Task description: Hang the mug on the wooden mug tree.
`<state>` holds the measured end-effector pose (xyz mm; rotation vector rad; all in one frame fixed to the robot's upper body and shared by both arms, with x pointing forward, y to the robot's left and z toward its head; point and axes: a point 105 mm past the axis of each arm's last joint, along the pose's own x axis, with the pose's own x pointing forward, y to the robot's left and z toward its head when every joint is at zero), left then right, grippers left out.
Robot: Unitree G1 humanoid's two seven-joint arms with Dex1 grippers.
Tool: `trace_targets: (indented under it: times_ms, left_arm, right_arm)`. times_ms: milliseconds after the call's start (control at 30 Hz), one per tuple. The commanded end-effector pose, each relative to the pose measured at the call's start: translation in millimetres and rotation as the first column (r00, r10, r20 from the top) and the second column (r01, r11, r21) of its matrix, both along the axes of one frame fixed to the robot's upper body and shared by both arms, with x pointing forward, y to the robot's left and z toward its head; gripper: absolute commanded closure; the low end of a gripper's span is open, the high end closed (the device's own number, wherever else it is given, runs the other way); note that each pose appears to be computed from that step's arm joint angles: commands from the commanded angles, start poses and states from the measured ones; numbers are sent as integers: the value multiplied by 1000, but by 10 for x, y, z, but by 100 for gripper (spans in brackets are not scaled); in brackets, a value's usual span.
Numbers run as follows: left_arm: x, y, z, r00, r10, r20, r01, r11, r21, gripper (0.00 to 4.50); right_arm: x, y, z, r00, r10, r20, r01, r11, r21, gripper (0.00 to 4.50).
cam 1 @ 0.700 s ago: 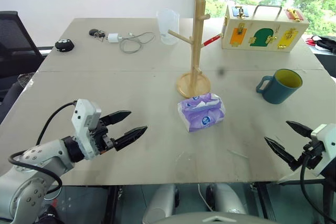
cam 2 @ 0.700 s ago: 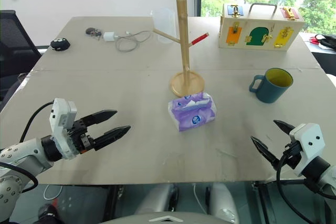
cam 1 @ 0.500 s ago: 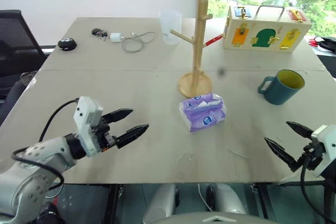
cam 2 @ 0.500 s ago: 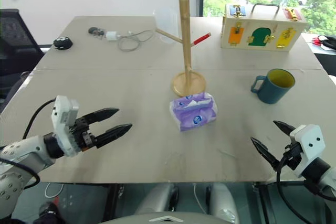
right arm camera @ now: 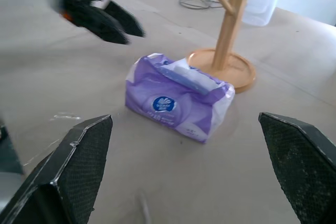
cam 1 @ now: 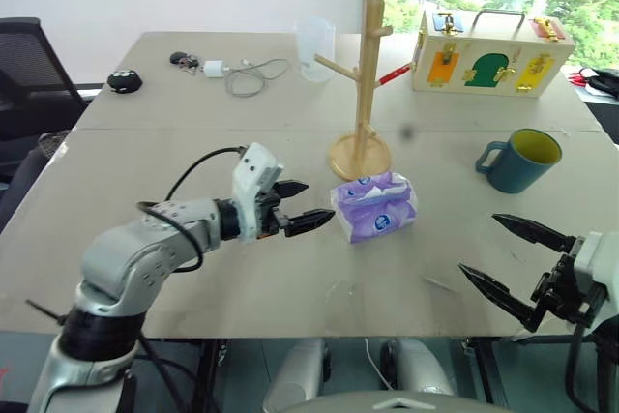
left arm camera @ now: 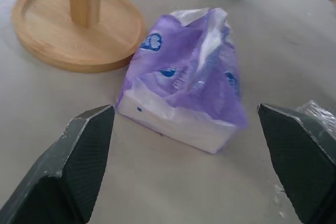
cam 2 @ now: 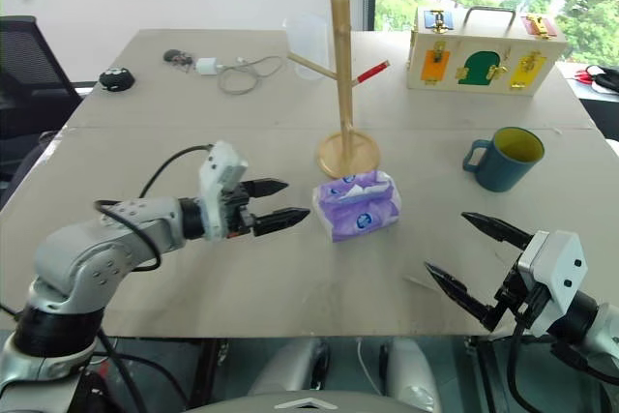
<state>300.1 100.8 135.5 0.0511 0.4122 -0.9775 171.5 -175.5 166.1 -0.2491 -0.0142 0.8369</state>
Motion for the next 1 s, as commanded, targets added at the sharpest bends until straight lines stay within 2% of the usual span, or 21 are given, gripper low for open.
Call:
trace_targets:
  times_ms: [33,100,133,167,267,367,467,567,633,767,867,933,1000]
  left_arm:
    - [102,-153,-171,999,-44,-11,44,997,56,29]
    - [125,-247,-301,996,-88,-34,91,993,82,67]
    - [117,-272,-337,993,-111,-43,115,990,85,133]
    - [119,-281,-358,991,-122,-48,125,989,84,168]
    - [157,-263,-389,991,-129,-36,132,987,94,310]
    - [184,-224,-333,992,-125,-10,126,990,64,441]
    - [119,-94,-144,995,-97,20,98,994,-58,449]
    - [44,291,-16,999,33,15,-30,990,-136,449]
    - [31,664,-6,982,187,7,-184,974,-131,449]
    - [-89,1407,56,893,451,-21,-450,888,-98,449]
    - [-76,1898,35,768,640,-13,-640,768,-23,449]
    - [-18,2008,27,708,706,-17,-706,708,-20,449]
    - [13,2001,22,698,716,-17,-716,697,-22,449]
  right_arm:
    - [-27,-31,41,999,11,50,-8,999,-47,0]
    - [-25,-41,34,998,10,60,-6,998,-63,0]
    - [-26,-50,35,998,11,63,-6,998,-69,0]
    - [-29,-64,31,998,11,61,-7,997,-71,0]
    - [-30,-100,17,998,7,60,-2,997,-78,0]
    - [-30,-100,12,998,10,58,-5,997,-79,0]
    - [-36,-71,7,998,20,55,-15,997,-77,0]
    - [-38,-37,-4,998,36,49,-32,997,-72,0]
    - [-32,-12,-20,998,47,44,-44,997,-64,0]
    - [29,44,-79,997,70,41,-68,996,-53,0]
    - [169,63,-156,999,48,22,-47,998,-40,0]
    - [237,83,-208,999,38,-3,-38,999,-37,0]
    - [280,102,-255,999,37,-32,-38,999,-33,0]
